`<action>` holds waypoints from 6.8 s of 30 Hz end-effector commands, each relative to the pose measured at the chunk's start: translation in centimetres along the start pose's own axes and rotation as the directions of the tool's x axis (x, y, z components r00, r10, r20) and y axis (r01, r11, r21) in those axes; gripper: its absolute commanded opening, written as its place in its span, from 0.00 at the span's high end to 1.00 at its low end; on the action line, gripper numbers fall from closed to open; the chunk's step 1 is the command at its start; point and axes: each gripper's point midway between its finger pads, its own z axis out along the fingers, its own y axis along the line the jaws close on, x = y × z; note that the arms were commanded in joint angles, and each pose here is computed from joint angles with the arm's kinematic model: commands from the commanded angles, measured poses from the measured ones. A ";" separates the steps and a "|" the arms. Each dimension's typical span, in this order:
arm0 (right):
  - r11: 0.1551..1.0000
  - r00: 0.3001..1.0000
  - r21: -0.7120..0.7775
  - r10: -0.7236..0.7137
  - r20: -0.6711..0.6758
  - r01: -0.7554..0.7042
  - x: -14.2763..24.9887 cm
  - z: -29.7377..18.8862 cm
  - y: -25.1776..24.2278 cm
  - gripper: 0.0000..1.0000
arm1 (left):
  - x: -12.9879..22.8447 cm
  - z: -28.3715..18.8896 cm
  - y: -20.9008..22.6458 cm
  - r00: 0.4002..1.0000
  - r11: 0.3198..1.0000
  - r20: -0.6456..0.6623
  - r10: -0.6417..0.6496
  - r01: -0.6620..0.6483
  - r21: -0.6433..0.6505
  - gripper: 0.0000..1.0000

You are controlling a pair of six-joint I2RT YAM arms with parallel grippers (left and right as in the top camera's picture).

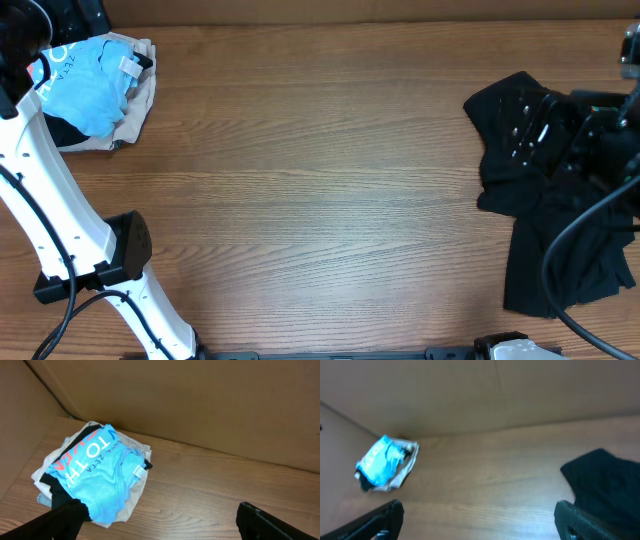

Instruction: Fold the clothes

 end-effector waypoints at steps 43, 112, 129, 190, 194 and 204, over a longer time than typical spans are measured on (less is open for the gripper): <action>0.999 0.852 0.011 -0.039 0.522 0.039 23.7 12.8 -12.1 0.00 | 0.1 0.2 -0.2 1.000 1.000 -0.003 0.023 -0.023 -0.001 0.00; 0.999 0.878 0.025 -0.037 0.477 0.028 26.4 13.8 -13.0 0.00 | 1.3 -1.7 -0.5 0.999 1.000 -0.046 0.023 -0.023 0.002 0.00; 0.999 0.878 0.025 -0.037 0.477 0.028 26.4 13.8 -13.0 0.00 | 24.7 -10.1 0.5 0.860 0.999 -0.510 -0.027 0.012 -0.033 0.00; 0.999 0.878 0.025 -0.037 0.477 0.028 26.4 13.8 -13.0 0.00 | 34.7 -1.0 -2.2 0.869 0.973 0.492 -0.047 -0.072 0.220 0.00; 0.999 0.878 0.025 -0.037 0.477 0.028 26.4 13.8 -13.0 0.00 | 34.7 -1.0 -2.2 0.869 0.973 0.492 -0.047 -0.072 0.220 0.00; 0.999 0.878 0.025 -0.037 0.477 0.028 26.4 13.8 -13.0 0.00 | 34.7 -1.0 -2.2 0.869 0.973 0.492 -0.047 -0.072 0.220 0.00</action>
